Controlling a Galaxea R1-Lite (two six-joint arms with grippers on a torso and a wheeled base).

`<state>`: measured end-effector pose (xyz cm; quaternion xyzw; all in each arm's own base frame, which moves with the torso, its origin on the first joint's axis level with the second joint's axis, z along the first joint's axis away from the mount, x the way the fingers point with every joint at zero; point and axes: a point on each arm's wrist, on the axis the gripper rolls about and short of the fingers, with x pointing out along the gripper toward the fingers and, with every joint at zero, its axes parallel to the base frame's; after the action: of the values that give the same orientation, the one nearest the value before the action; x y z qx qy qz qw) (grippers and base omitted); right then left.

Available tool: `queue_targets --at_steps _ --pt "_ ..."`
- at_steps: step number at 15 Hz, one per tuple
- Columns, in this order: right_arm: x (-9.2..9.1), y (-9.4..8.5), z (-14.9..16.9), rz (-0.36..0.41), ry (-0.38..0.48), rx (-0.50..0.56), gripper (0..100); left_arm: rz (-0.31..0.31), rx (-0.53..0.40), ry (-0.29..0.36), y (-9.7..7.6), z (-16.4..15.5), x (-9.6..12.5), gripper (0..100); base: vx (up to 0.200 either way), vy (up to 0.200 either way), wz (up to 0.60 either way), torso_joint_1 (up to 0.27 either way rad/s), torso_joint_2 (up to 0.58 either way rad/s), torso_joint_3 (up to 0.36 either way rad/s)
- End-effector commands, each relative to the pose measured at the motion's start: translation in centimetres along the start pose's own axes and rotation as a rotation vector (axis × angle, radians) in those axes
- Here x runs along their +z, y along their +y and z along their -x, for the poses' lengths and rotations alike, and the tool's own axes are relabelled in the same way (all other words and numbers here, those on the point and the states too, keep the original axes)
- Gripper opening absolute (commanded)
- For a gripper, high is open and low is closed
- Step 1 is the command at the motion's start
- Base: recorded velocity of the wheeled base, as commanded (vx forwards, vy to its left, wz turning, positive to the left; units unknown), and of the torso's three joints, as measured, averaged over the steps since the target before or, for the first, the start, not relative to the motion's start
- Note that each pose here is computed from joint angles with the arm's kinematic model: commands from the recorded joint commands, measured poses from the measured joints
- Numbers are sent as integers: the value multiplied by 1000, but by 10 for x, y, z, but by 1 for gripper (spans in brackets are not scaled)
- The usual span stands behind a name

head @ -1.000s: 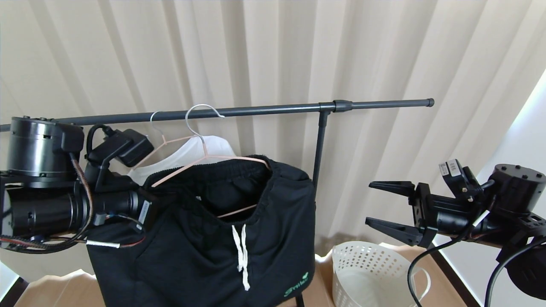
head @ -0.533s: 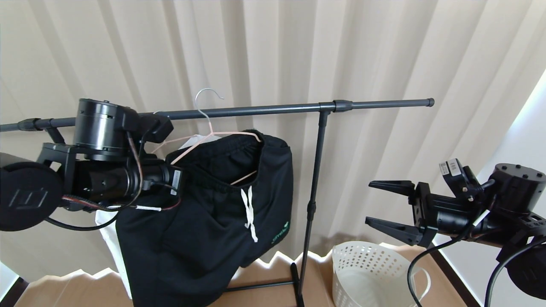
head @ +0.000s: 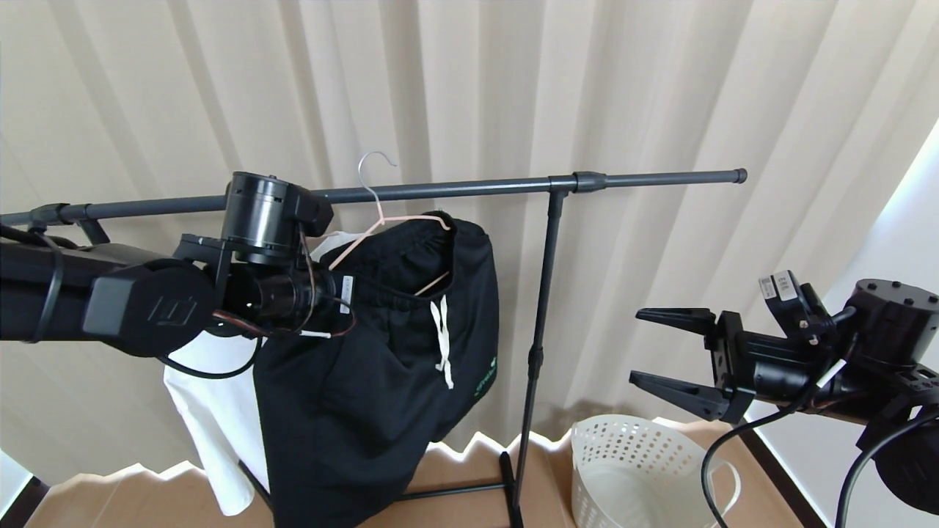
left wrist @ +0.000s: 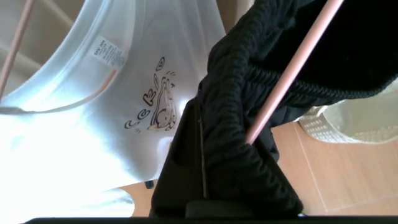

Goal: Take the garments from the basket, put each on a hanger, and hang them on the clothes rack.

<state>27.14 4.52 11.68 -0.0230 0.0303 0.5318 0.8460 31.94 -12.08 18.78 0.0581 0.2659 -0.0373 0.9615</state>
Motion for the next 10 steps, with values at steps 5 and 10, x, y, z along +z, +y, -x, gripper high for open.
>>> queue_targets --at_steps 5,10 --pt "2 0 1 7 -4 -3 100 15 48 12 -9 -28 3 0 0 0 0 0 0 0" --pt "2 1 1 11 -4 -7 100 30 65 18 -10 -47 5 0 0 0 0 0 0 0"
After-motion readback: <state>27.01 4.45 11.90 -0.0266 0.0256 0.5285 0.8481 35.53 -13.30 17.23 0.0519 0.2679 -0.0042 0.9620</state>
